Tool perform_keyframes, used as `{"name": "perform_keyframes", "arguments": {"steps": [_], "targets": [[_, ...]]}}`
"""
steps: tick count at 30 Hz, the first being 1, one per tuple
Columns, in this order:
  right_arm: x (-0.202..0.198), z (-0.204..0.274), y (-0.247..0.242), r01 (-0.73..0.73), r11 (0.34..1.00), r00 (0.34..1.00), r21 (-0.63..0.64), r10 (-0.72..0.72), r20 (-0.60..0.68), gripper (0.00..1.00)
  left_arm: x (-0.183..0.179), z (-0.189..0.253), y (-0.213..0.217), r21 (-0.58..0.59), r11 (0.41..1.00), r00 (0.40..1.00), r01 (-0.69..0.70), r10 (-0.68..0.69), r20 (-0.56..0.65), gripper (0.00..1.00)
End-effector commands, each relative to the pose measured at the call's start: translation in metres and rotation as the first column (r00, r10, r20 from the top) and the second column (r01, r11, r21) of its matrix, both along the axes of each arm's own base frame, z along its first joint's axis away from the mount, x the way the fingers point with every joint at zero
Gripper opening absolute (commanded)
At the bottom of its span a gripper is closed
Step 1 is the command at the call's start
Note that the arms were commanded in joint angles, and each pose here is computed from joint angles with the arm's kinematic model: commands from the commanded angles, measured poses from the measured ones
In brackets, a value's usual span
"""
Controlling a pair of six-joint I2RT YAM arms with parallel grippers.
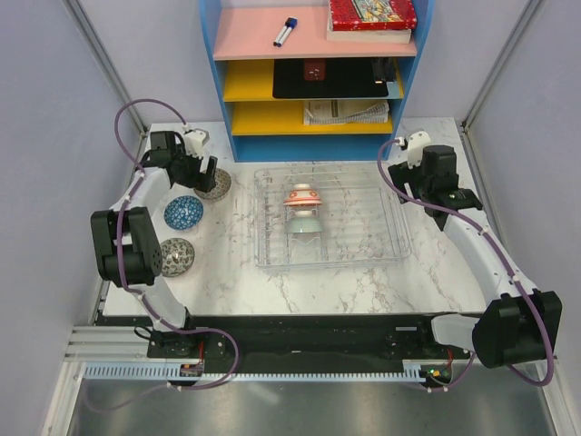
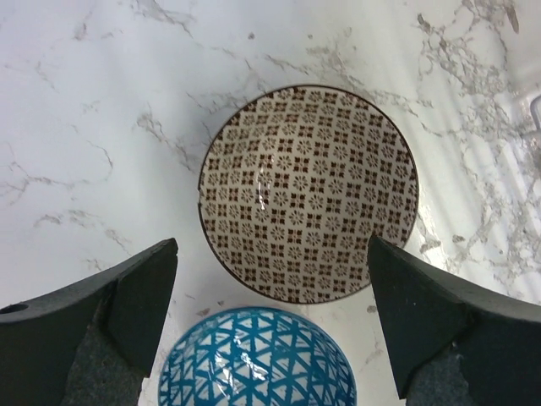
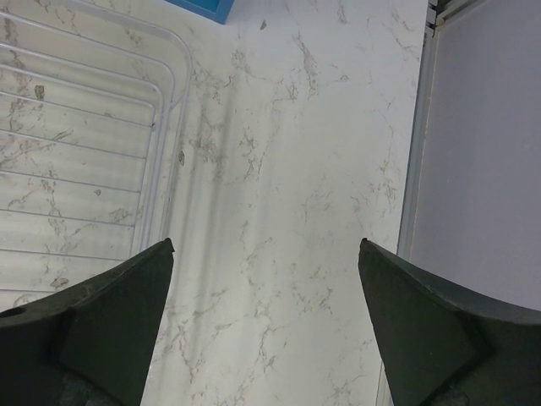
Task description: Load the bowls into the dish rack
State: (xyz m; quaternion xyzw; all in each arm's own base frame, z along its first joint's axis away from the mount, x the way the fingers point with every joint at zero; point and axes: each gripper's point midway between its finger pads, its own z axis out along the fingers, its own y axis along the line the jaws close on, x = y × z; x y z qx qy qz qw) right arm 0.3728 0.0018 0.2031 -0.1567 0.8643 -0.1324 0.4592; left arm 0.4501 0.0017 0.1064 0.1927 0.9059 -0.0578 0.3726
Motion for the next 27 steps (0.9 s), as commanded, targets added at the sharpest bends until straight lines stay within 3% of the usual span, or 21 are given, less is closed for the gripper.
{"name": "perform_keyframes", "arguments": {"steps": [1,4,10,13,17,21,27], "targets": [[0.003,0.005,0.006,-0.011,0.999,1.000,0.043,0.010,0.026,0.97,0.029,0.000,0.013,0.043,0.999,0.999,-0.027,0.025,0.044,1.00],[0.002,0.008,0.007,-0.016,0.999,0.999,0.052,0.014,0.037,0.97,0.041,-0.015,0.017,0.062,0.997,0.999,-0.039,0.037,0.023,1.00],[-0.001,0.017,0.012,-0.041,0.996,0.998,0.078,0.036,0.060,0.97,0.055,-0.035,0.025,0.094,0.994,0.999,-0.052,0.053,-0.004,0.76],[-0.001,0.020,0.014,-0.052,0.995,0.997,0.085,0.046,0.065,0.97,0.055,-0.040,0.024,0.090,0.995,0.999,-0.048,0.050,-0.013,0.53],[-0.002,0.027,0.020,-0.081,0.991,0.995,0.107,0.074,0.061,0.97,0.052,-0.040,0.022,0.078,0.996,0.999,-0.040,0.042,-0.020,0.02],[-0.001,0.041,0.033,-0.131,0.979,0.990,0.154,0.122,0.067,0.97,0.050,-0.032,0.019,0.070,0.997,0.999,-0.032,0.033,-0.012,0.02],[0.002,0.089,0.079,-0.282,0.895,0.959,0.346,0.257,0.117,0.98,0.054,0.016,0.015,0.024,1.000,0.999,-0.011,0.010,0.050,0.02]]}}
